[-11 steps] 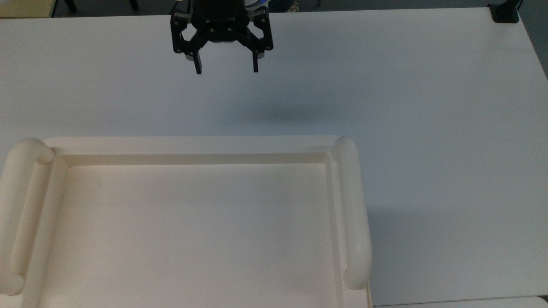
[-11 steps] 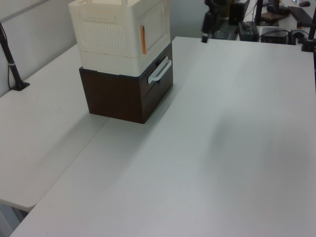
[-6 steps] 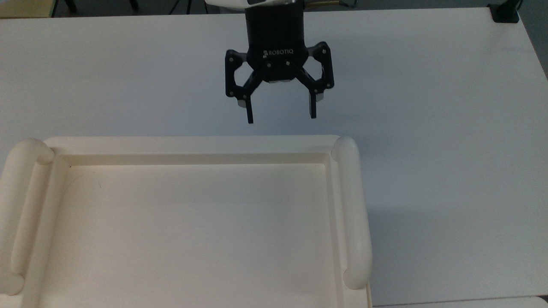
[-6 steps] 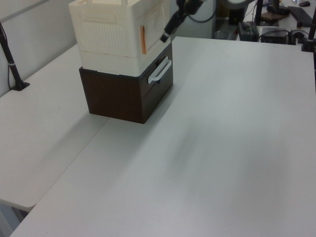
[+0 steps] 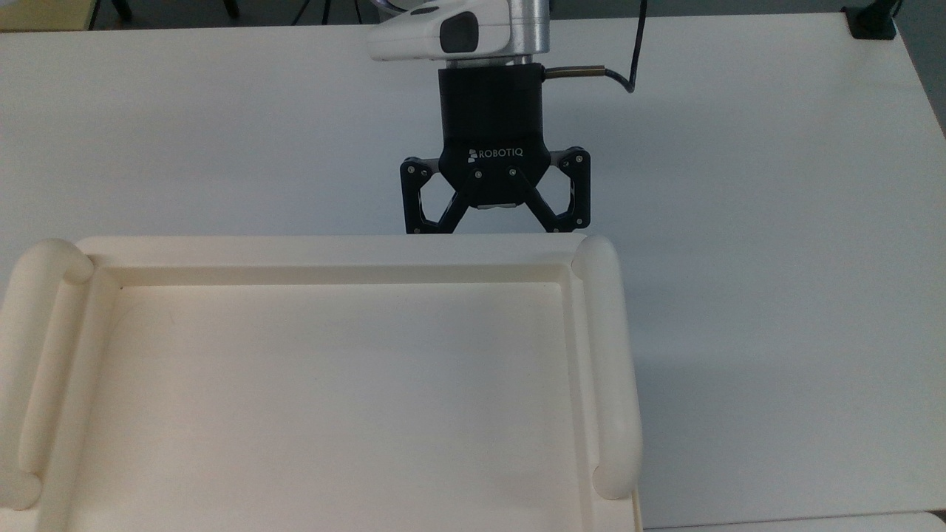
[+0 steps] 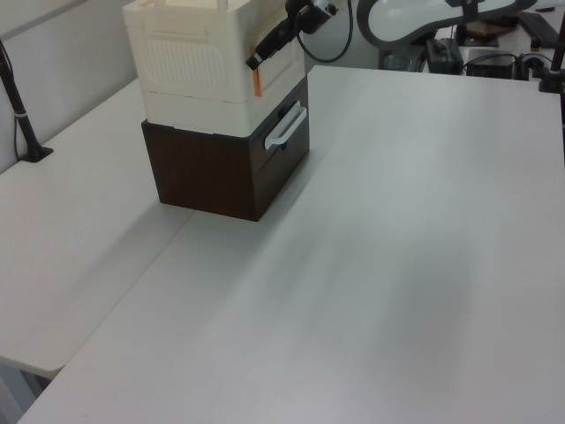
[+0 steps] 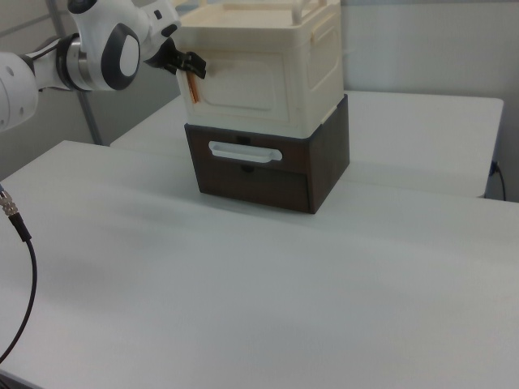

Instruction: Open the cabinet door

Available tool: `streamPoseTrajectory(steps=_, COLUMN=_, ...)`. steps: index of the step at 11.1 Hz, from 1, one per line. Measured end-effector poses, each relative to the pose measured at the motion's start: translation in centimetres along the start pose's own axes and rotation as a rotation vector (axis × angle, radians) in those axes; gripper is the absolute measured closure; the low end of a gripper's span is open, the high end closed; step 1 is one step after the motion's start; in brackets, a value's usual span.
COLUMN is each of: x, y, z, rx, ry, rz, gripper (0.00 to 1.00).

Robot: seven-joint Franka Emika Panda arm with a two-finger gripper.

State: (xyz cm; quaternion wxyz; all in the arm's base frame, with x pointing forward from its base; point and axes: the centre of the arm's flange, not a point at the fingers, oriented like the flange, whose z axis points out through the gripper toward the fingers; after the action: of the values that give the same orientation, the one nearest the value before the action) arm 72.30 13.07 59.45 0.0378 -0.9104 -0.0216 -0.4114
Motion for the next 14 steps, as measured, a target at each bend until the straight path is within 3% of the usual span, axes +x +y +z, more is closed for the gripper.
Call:
streamPoseTrajectory(steps=3, x=0.2, y=-0.2, z=-0.2, rx=-0.017, ry=0.014, rz=-0.031, gripper=0.35)
streamPoseTrajectory(steps=5, x=0.3, y=-0.4, z=-0.2, rx=-0.023, ry=0.016, rz=-0.042, gripper=0.68)
streamPoseTrajectory(steps=7, x=0.3, y=-0.5, z=-0.4, rx=-0.021, ry=0.017, rz=-0.044, gripper=0.74)
streamPoseTrajectory(steps=8, x=0.4, y=-0.7, z=-0.6, rx=-0.018, ry=0.020, rz=-0.047, gripper=0.86)
streamPoseTrajectory(steps=11, x=0.2, y=-0.5, z=-1.1, rx=-0.019, ry=0.010, rz=-0.047, gripper=0.86)
streamPoseTrajectory(steps=14, x=-0.1, y=0.8, z=-5.0, rx=-0.032, ry=-0.151, rz=-0.055, gripper=0.86)
